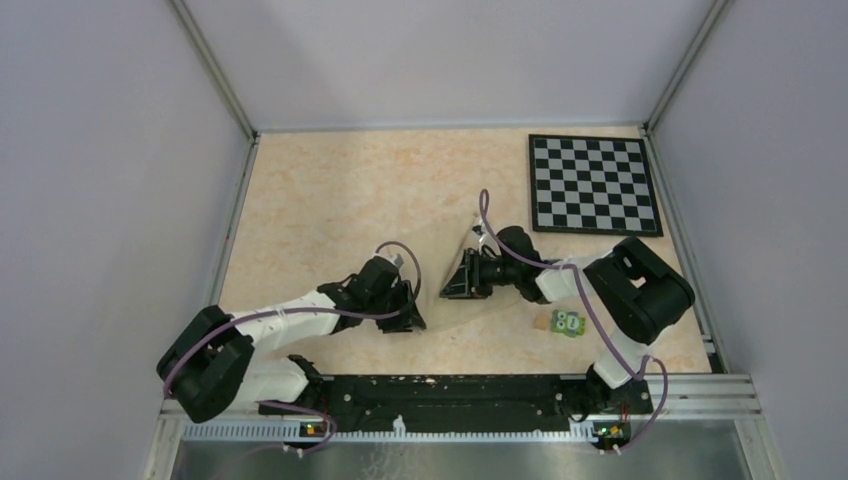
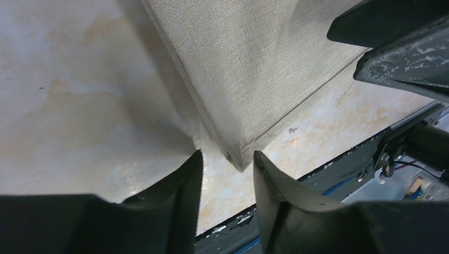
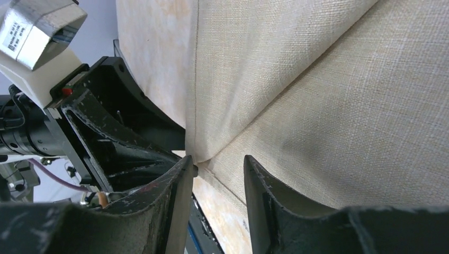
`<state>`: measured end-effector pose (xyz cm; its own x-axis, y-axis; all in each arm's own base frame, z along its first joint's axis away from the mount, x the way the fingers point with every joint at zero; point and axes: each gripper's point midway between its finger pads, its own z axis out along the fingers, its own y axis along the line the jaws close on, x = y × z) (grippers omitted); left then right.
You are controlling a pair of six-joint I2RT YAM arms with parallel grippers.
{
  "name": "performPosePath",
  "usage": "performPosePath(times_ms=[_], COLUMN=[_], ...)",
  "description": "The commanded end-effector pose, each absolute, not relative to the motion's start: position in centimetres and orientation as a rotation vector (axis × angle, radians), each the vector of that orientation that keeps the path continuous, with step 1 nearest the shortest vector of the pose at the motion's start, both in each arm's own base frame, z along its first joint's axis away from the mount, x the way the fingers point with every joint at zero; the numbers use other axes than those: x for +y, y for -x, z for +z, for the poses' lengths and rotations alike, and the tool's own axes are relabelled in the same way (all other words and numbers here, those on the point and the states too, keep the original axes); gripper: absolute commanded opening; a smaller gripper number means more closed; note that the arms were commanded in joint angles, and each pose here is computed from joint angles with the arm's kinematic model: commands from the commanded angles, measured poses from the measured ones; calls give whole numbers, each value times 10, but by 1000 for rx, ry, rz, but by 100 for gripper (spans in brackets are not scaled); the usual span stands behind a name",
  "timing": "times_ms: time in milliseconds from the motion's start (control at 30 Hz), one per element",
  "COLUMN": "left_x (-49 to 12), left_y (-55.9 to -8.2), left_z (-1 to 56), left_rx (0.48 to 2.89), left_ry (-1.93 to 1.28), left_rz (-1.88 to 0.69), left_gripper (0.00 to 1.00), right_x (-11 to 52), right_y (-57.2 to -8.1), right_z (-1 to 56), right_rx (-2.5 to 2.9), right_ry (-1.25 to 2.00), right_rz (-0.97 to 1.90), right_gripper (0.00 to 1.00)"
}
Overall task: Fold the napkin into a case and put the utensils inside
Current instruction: Flatten out the upper triangle-folded napkin at the center of the board.
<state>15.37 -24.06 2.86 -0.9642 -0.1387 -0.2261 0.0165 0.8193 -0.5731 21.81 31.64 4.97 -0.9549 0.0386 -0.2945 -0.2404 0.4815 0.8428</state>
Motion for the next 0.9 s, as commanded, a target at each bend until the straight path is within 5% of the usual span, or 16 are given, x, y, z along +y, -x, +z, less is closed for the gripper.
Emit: performPosePath(times_ms=[0, 167, 467, 867], left_x=[-234, -240, -205, -212], left_y=[-160, -170, -210, -241], left_z=[46, 74, 94, 87], left_rx=[2676, 2607, 2479, 2466], left_ry=[103, 112, 380, 352], left_rz=[-839, -914, -1023, -1055], left_gripper=[51, 51, 40, 36], right_x=[324, 340, 377, 382], right_y=[-218, -204, -180, -158], right_z=[71, 81, 80, 42], right_rx=[2358, 2344, 2340, 2420], right_ry=[256, 293, 319, 333], right_rz=[1532, 1615, 1801, 1766], right_gripper=[41, 40, 8, 2])
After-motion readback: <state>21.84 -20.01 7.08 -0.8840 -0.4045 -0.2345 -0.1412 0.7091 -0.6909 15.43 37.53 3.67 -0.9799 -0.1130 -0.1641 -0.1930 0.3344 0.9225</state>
